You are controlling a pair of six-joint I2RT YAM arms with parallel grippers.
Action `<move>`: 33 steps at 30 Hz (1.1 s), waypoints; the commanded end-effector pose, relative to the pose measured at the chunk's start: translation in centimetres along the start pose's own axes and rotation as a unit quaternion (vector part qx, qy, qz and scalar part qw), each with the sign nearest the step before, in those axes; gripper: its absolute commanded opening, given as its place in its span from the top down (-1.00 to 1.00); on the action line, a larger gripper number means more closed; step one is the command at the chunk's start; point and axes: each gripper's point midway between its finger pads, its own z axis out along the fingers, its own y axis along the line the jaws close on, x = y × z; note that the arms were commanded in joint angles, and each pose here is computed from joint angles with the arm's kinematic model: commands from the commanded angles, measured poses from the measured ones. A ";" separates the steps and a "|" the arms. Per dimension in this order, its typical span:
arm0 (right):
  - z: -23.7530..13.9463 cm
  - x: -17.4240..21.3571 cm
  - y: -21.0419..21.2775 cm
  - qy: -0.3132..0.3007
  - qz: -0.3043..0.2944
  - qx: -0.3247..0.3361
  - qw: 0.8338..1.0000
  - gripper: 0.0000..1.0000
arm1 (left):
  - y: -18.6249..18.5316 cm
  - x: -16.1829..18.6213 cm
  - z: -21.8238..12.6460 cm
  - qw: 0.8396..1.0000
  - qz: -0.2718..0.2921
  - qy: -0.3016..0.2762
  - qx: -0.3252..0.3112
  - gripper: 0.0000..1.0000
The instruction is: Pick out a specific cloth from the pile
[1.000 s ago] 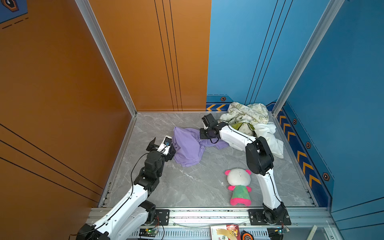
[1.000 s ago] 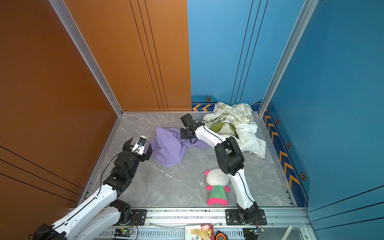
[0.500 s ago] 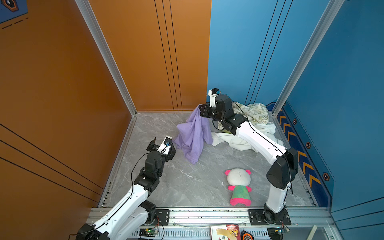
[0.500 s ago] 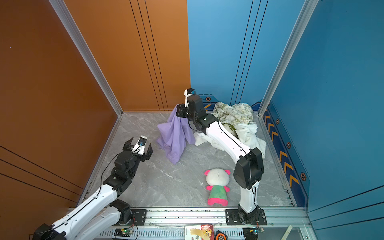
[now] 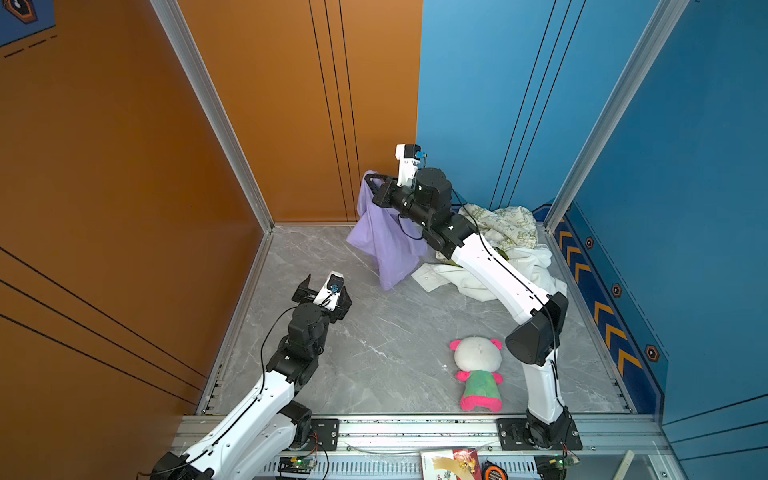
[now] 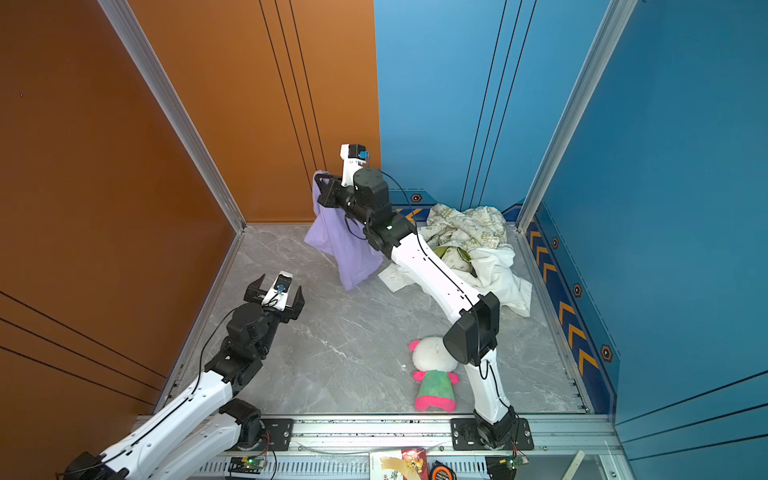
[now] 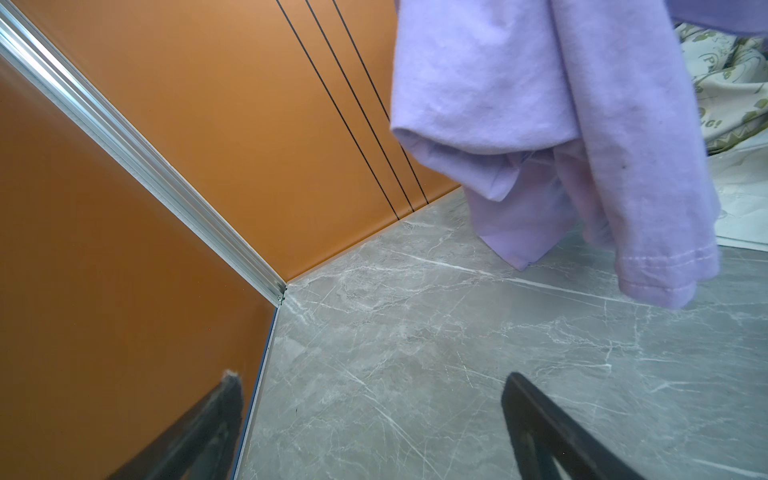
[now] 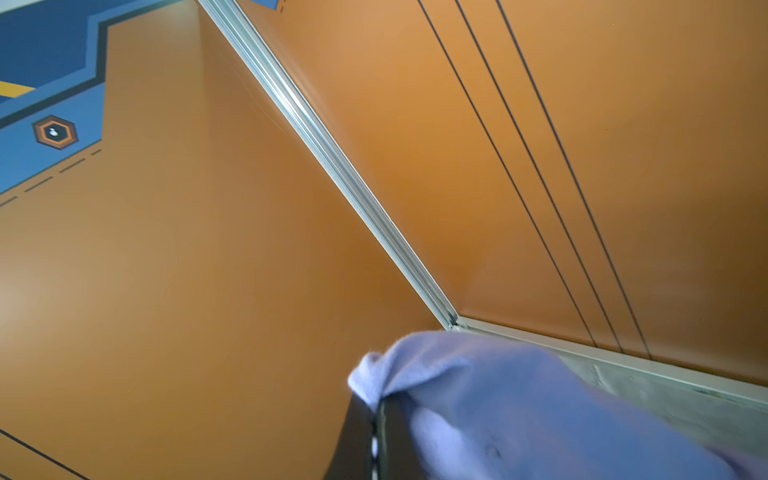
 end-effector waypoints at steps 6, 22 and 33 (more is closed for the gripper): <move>2.9 -1.3 0.9 -0.069 0.042 -0.050 0.995 1.00 | 0.0 0.2 -0.3 1.000 0.009 0.001 -0.007 -0.96; 5.6 16.4 -5.6 0.167 0.049 0.014 0.985 1.00 | 0.1 0.3 -0.3 1.000 0.013 0.003 -0.009 -0.96; 1.4 30.4 -9.1 0.339 0.043 0.066 0.938 0.98 | 1.2 0.2 -0.6 0.999 0.003 -0.003 -0.039 -0.96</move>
